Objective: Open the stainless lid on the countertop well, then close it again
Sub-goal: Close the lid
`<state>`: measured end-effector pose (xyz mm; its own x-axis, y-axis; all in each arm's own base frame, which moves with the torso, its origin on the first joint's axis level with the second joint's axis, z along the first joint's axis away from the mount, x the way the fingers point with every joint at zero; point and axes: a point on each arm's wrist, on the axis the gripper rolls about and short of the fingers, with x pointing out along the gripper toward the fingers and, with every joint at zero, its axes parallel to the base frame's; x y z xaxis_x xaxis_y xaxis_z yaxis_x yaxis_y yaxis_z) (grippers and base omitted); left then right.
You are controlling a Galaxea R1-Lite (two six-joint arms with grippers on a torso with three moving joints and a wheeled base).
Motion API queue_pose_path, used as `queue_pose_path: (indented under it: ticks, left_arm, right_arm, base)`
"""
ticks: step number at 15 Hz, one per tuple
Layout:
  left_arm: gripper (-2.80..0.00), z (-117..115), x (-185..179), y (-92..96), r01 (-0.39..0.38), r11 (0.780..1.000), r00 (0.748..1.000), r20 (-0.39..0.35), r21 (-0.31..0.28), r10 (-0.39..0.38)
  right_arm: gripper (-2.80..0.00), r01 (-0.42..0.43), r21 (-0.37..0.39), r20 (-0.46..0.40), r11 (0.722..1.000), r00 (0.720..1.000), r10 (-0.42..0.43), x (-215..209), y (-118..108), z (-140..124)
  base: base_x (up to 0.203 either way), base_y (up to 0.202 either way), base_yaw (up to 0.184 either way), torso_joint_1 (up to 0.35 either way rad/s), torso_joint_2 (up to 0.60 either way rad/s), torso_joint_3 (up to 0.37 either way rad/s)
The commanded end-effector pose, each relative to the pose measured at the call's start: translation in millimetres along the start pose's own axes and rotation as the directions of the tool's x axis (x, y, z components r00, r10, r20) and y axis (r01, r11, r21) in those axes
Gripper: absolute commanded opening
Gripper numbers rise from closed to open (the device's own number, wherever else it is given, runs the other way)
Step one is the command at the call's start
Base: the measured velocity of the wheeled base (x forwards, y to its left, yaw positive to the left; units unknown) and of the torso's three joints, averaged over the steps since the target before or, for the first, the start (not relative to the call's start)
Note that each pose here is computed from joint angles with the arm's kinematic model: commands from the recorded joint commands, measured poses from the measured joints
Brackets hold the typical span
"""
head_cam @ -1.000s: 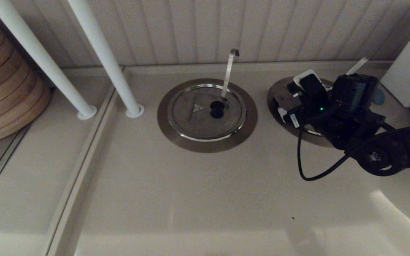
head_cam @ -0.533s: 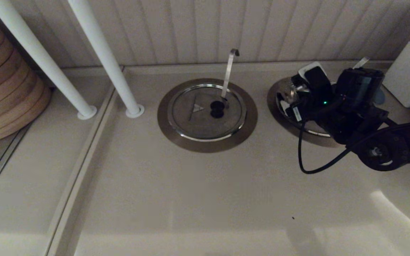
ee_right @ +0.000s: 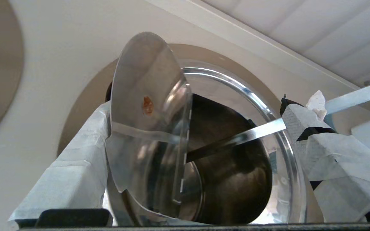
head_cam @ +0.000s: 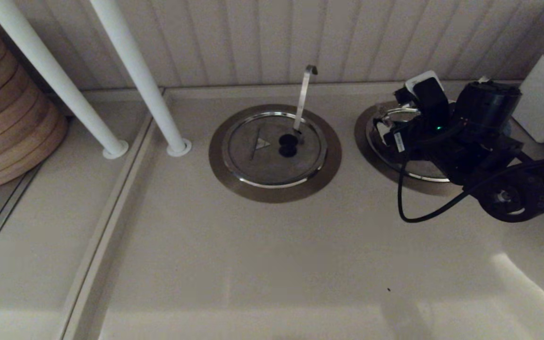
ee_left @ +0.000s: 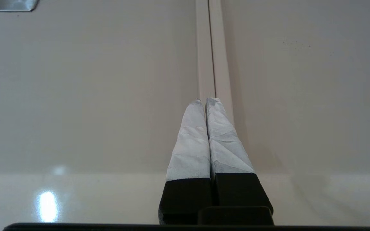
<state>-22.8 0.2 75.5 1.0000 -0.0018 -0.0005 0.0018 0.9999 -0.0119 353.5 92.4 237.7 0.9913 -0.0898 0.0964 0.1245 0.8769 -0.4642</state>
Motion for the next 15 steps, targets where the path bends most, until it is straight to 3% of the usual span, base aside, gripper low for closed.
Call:
queue_pose_path:
  ticks: [1,15]
  left_arm:
    - [-2.8,0,0,0.0,0.0,1.0,1.0,-0.001,0.0,0.0]
    - [-2.8,0,0,0.0,0.0,1.0,1.0,-0.001,0.0,0.0]
  right_arm:
    - [0.0,0.013,0.0,0.005,1.0,1.0,-0.013,1,-4,1]
    - [0.0,0.068,-0.001,0.016,0.998,0.998,-0.068,0,-25,5]
  base:
    - [0.0,0.0,0.0,0.0,0.0,0.0]
    - [0.0,0.0,0.0,0.0,0.0,0.0]
